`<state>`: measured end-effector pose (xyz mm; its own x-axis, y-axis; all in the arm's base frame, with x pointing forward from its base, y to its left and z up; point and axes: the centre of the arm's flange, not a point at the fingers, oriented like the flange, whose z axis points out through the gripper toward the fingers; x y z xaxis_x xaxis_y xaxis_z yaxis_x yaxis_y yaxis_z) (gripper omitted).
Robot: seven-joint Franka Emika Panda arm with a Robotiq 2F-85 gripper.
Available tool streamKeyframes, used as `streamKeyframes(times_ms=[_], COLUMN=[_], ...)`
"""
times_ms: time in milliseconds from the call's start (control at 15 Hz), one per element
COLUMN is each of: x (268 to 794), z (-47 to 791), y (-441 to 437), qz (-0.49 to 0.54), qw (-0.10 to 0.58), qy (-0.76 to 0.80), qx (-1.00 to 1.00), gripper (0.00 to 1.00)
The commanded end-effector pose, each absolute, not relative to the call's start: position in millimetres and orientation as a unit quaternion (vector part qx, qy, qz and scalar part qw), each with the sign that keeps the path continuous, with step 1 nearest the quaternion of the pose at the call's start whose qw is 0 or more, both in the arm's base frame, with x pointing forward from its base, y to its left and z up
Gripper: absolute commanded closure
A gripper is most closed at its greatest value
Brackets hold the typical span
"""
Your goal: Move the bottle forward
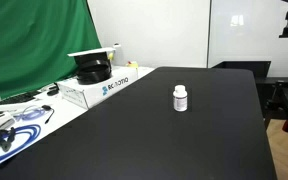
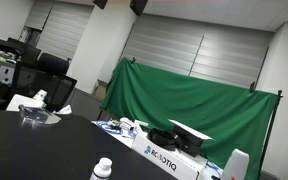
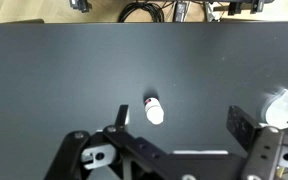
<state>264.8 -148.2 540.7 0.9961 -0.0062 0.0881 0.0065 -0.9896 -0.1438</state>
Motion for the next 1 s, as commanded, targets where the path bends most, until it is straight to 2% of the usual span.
streamKeyframes(times_ms=[0, 733, 933], x=[265, 265, 310], z=[541, 542, 523], y=[-148, -148, -139], qz=[-0.045, -0.046, -0.048], qw=[0.072, 0.072, 0.063], qy=[0.000, 0.000, -0.021], qx=[-0.996, -0.996, -0.997], gripper=[0.00, 0.00, 0.00])
